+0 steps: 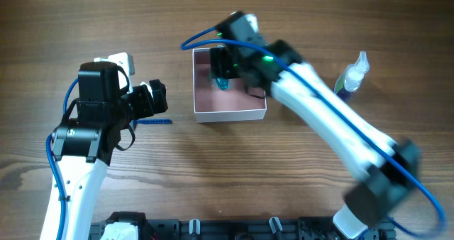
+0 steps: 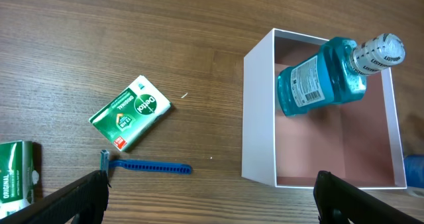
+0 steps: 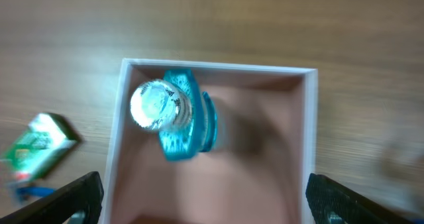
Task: Pack container
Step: 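Release the bottle and withdraw the right gripper to the right, then grasp the clear foam-pump bottle with the right gripper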
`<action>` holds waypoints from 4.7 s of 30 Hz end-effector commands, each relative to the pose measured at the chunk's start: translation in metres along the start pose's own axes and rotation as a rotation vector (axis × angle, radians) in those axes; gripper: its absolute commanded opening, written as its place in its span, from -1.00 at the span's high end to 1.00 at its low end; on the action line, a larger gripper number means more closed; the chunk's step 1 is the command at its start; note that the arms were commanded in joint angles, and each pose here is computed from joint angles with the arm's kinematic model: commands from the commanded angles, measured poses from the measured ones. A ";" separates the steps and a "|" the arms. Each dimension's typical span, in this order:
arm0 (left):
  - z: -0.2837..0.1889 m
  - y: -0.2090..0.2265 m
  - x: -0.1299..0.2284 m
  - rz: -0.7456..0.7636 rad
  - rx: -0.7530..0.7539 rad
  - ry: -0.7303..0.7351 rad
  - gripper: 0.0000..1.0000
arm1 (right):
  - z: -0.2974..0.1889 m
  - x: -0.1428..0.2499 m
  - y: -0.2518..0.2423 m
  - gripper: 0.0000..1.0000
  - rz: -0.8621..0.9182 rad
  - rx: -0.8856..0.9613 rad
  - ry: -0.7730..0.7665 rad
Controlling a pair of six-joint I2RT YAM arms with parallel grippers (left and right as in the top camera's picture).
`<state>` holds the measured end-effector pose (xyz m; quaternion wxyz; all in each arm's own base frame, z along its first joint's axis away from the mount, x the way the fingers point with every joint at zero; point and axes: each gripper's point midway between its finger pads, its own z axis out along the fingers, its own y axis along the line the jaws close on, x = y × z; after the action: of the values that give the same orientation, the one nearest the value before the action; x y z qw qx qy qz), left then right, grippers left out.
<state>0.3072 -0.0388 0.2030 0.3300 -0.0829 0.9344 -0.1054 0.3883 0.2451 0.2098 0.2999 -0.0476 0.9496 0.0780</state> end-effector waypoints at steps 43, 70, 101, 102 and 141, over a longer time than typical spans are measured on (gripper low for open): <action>-0.004 -0.007 -0.004 -0.002 0.026 -0.007 -1.00 | 0.008 0.074 -0.306 -0.99 0.416 0.346 0.214; -0.004 -0.007 -0.004 -0.002 0.026 -0.006 -0.99 | 0.022 0.073 -0.327 -0.98 0.400 0.447 0.208; -0.004 -0.007 -0.004 -0.002 0.026 -0.007 -1.00 | 0.022 0.073 -0.327 -0.18 0.398 0.446 0.207; -0.004 -0.007 -0.004 -0.002 0.026 -0.007 -1.00 | 0.022 0.073 -0.327 -0.18 0.398 0.446 0.206; -0.004 -0.007 -0.004 -0.002 0.026 -0.007 -1.00 | 0.022 0.073 -0.327 0.91 0.398 0.446 0.206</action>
<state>0.3064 -0.0394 0.2024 0.3279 -0.0823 0.9351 -0.1067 0.3878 -0.0709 0.1150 0.1891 0.1960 0.9598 -0.0673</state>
